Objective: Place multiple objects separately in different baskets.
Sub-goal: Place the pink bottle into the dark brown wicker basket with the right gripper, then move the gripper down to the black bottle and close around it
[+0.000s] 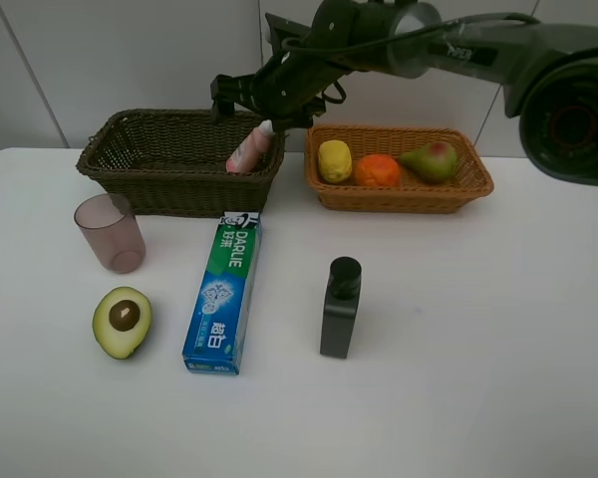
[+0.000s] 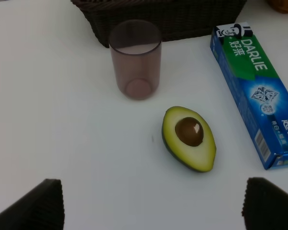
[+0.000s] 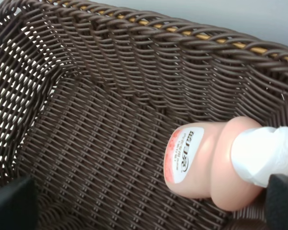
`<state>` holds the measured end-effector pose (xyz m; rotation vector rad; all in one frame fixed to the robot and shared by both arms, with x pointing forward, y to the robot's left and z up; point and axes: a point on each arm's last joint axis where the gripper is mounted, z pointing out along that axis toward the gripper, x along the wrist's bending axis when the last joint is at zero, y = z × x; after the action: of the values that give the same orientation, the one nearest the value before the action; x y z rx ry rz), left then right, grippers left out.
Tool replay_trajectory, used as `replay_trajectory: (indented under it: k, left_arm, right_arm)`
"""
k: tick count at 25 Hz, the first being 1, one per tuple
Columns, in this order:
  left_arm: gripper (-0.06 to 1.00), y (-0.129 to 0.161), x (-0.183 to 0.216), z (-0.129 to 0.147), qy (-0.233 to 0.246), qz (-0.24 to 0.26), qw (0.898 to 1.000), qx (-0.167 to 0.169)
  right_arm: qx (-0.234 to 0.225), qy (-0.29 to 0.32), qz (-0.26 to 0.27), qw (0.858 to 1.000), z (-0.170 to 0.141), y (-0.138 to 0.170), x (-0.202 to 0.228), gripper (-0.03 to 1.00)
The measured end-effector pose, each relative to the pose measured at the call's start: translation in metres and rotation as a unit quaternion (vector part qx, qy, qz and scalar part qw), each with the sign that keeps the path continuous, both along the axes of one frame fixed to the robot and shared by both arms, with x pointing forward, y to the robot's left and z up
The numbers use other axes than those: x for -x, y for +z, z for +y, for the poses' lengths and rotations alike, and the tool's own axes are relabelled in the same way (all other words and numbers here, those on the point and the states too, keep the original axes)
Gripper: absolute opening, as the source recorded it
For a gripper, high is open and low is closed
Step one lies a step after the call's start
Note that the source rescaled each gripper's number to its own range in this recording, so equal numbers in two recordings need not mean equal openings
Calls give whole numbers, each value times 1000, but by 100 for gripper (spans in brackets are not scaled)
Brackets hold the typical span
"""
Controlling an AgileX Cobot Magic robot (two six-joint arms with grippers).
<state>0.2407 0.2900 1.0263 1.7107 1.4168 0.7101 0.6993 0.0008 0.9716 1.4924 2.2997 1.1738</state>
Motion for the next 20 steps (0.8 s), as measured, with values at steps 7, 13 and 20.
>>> replay_trajectory:
  k: [7, 13, 20]
  left_arm:
    - [98, 0, 0, 0, 0, 0, 1000, 0]
    - [98, 0, 0, 0, 0, 0, 1000, 0]
    - [98, 0, 0, 0, 0, 0, 1000, 0]
  right_arm:
    - [2, 6, 7, 1000, -2, 12, 5, 100]
    - [32, 13, 4, 999, -9, 42, 15, 100]
    - [91, -23, 10, 996, -8, 73, 41, 100]
